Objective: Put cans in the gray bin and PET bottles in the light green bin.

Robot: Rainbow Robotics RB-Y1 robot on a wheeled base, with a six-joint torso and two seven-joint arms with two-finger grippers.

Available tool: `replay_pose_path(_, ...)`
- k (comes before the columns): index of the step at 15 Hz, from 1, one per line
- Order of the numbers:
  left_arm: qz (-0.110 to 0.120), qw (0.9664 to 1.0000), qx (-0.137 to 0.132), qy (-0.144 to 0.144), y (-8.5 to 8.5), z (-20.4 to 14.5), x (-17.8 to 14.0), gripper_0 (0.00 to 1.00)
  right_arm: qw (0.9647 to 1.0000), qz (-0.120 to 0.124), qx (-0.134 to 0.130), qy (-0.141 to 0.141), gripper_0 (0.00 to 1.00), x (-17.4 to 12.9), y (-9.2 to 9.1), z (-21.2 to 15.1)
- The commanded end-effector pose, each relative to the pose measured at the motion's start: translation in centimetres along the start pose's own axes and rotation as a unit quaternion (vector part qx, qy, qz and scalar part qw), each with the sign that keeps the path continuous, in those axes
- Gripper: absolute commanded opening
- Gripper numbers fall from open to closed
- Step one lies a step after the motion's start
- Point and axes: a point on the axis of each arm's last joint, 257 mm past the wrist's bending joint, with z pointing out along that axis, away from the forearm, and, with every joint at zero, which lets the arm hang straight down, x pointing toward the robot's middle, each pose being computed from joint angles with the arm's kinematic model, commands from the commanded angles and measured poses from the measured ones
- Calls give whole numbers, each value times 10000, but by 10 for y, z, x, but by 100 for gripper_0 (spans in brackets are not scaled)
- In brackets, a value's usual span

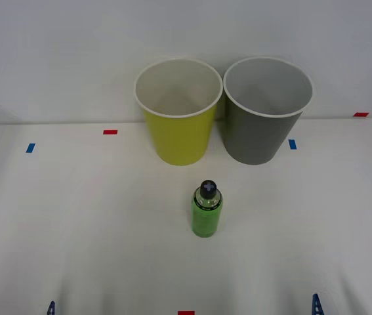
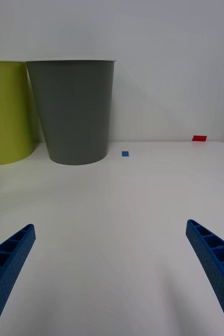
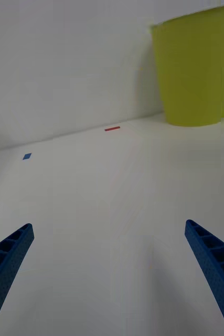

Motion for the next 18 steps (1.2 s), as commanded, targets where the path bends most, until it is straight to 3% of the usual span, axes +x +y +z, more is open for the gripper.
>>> replay_pose_path(1, 10, 9960, 827, -344, -28, 30, -15, 100, 10000, 1, 0, 0, 100, 0, 0, 0)
replay_pose_path(4, 36, 9873, 1480, -572, -54, 48, -25, 100, 10000, 1, 0, 0, 100, 0, 0, 0)
replay_pose_path(7, -243, 9802, 1837, -694, -85, 61, -33, 100, 10000, 1, 0, 0, 100, 0, 0, 0)
replay_pose_path(10, -433, 9741, 2053, -839, -108, 79, -42, 100, 10000, 1, 0, 0, 100, 0, 0, 0)
replay_pose_path(13, -270, 9721, 2185, -810, -115, 105, -43, 100, 10000, 1, 0, 0, 100, 0, 0, 0)
replay_pose_path(15, -266, 9708, 2194, -935, -118, 120, -52, 100, 10000, 1, 0, 0, 100, 0, 0, 0)
replay_pose_path(18, -345, 9648, 2424, -962, -139, 135, -59, 100, 10000, 1, 0, 0, 100, 0, 0, 0)
